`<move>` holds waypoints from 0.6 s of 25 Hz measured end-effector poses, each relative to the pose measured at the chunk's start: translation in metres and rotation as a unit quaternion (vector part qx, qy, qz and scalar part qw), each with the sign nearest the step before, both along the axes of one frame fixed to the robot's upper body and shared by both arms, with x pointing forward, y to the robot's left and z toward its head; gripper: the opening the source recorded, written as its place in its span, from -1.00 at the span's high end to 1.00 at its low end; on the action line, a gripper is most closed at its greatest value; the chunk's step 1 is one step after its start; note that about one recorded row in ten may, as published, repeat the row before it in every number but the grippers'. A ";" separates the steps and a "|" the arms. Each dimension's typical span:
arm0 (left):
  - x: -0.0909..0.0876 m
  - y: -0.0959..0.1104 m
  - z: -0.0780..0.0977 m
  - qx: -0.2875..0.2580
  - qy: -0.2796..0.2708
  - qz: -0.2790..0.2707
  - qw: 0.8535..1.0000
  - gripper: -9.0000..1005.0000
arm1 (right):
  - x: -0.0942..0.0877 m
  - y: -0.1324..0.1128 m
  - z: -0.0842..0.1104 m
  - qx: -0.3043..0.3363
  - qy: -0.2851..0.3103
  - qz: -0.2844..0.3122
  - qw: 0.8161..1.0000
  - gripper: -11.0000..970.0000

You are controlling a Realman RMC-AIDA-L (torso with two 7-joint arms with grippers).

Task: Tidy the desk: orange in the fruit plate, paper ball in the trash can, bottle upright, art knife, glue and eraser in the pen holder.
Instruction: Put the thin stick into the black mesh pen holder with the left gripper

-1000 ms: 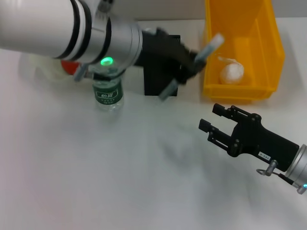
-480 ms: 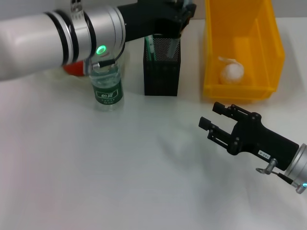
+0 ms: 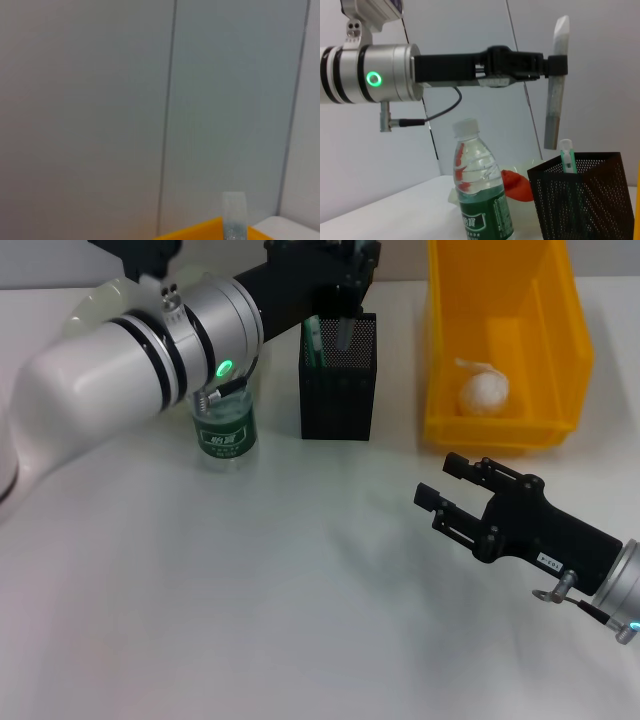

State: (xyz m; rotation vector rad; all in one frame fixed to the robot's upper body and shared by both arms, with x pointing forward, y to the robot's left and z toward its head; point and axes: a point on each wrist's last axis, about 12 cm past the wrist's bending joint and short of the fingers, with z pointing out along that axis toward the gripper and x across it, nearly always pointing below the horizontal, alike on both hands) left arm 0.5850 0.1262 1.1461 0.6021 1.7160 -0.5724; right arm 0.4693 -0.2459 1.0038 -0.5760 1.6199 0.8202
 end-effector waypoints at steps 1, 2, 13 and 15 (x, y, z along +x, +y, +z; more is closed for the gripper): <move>0.000 0.000 0.000 0.000 0.000 0.000 1.000 0.68 | 0.000 0.000 0.000 0.000 0.000 0.000 1.000 -0.24; 0.000 -0.001 -0.002 0.005 -0.003 0.006 1.000 0.68 | 0.000 0.000 0.000 0.000 0.000 0.000 1.000 -0.24; 0.007 -0.006 -0.014 0.032 0.003 0.015 0.999 0.67 | 0.000 0.000 0.000 0.000 0.000 0.000 1.000 -0.23; 0.011 -0.007 -0.016 0.040 0.006 0.014 0.999 0.67 | 0.000 0.000 0.000 0.001 0.000 0.001 1.000 -0.23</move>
